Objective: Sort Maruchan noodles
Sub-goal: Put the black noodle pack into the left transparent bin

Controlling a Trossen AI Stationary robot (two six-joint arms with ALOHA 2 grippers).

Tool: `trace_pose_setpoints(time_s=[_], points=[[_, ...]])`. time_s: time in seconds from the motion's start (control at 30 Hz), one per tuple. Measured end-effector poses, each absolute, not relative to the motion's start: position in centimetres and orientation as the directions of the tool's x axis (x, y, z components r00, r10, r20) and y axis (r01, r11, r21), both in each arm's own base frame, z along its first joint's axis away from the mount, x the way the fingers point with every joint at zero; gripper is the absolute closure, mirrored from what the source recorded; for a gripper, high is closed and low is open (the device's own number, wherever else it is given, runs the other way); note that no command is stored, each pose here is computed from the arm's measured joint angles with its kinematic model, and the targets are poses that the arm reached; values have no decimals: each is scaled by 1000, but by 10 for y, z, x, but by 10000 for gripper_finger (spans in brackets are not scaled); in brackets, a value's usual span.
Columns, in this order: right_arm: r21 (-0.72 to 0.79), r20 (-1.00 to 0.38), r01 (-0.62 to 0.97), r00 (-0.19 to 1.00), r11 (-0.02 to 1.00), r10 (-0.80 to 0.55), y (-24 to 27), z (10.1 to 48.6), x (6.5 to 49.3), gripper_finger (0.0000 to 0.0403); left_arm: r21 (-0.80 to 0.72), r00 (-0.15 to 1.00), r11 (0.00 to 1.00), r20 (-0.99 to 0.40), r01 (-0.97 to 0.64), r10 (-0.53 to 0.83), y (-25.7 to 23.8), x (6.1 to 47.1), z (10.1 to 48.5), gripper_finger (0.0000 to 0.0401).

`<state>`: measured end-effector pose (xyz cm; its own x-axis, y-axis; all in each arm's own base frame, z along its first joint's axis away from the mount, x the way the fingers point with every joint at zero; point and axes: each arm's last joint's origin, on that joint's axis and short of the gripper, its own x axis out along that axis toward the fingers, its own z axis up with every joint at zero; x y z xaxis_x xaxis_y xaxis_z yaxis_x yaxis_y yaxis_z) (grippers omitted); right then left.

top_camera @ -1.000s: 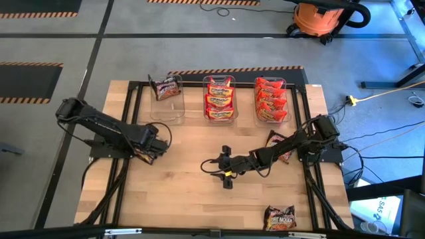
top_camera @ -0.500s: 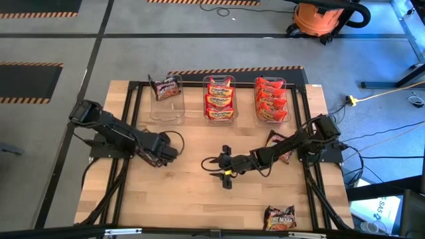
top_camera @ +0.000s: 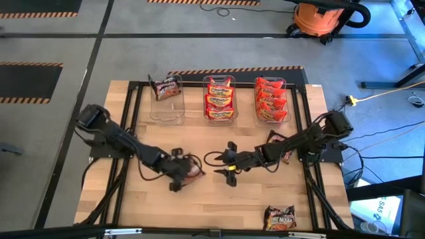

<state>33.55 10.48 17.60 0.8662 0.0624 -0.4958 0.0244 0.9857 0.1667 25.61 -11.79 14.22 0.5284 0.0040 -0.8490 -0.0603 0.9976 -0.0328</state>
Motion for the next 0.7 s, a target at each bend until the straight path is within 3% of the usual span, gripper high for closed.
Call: trace_pose_setpoints(time_s=[0.13, 0.23, 0.47, 0.7], points=[[208, -498, 40, 864, 977, 71, 105, 175, 336, 171, -65, 569, 997, -821, -30, -36, -125, 275, 146, 276], [231, -485, 43, 871, 972, 76, 105, 176, 336, 165, -56, 570, 998, -821, -32, -28, -128, 282, 173, 276], [255, -420, -4, 900, 967, 115, 116, 157, 348, 89, -1, 550, 990, -831, -140, 77, -111, 264, 221, 276], [168, -421, -22, 902, 986, 91, 121, 126, 365, 51, -149, 541, 949, -841, -277, 26, -75, 239, 195, 276]])
